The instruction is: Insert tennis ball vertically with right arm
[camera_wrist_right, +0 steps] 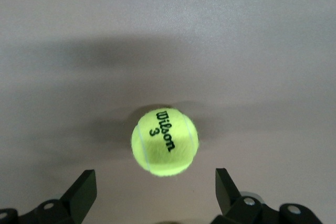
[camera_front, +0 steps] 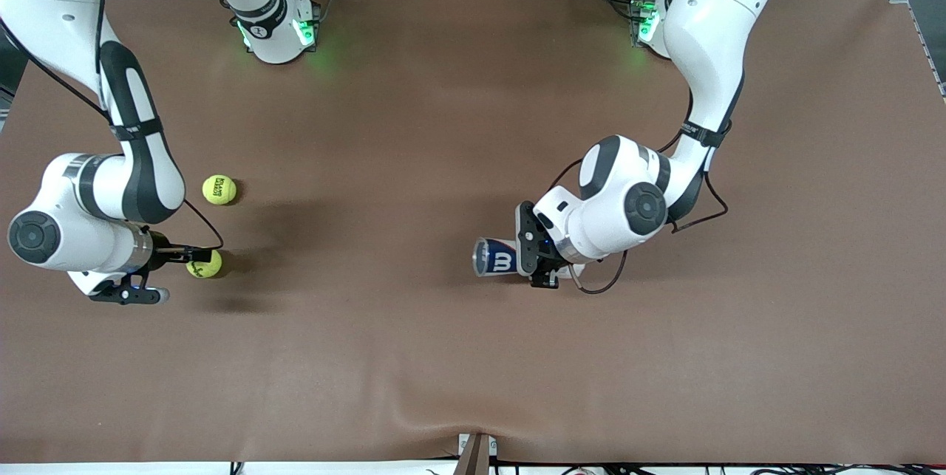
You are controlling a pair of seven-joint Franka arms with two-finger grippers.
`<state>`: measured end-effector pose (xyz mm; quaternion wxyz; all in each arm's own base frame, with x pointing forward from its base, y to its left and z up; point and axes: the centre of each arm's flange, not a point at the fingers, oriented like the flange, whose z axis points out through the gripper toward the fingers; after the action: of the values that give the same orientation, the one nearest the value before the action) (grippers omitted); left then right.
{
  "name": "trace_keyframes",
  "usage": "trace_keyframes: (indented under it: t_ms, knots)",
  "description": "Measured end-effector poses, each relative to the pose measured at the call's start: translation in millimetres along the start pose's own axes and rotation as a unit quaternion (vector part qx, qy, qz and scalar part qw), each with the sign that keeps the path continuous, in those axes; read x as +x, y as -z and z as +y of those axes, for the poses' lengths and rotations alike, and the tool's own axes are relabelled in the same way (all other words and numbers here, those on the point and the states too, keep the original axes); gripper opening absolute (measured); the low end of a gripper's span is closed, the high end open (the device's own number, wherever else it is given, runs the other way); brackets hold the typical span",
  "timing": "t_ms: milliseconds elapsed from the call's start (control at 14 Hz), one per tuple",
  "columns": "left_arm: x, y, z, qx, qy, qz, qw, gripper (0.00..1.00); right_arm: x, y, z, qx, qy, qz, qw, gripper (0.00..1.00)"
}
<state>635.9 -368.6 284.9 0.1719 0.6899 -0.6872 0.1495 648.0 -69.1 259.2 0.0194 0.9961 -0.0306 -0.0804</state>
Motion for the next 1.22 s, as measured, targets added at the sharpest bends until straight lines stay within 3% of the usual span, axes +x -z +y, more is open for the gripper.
trace_keyframes:
  t_ms: [215, 430, 644, 1074, 1217]
  knots:
    - [-17, 7, -12, -0.005, 0.016, 0.085, 0.996, 0.56, 1, -20, 1, 0.000, 0.000, -0.013, 1.000, 1.00]
    - [-39, 5, -22, 0.003, 0.024, 0.180, 0.983, 0.55, 2, -47, 0, 0.009, -0.006, -0.029, 1.000, 1.00]
    - [-43, -15, -21, 0.019, 0.029, 0.270, 0.962, 0.56, 5, -57, 3, 0.014, -0.013, -0.023, 1.000, 1.00]
    - [-14, -67, 6, 0.035, 0.059, 0.392, 0.918, 0.56, 6, -65, 6, 0.015, -0.016, -0.023, 0.999, 1.00]
    - [0, -89, 21, 0.036, 0.076, 0.427, 0.901, 0.67, 6, -69, 6, 0.015, -0.016, -0.026, 0.999, 1.00]
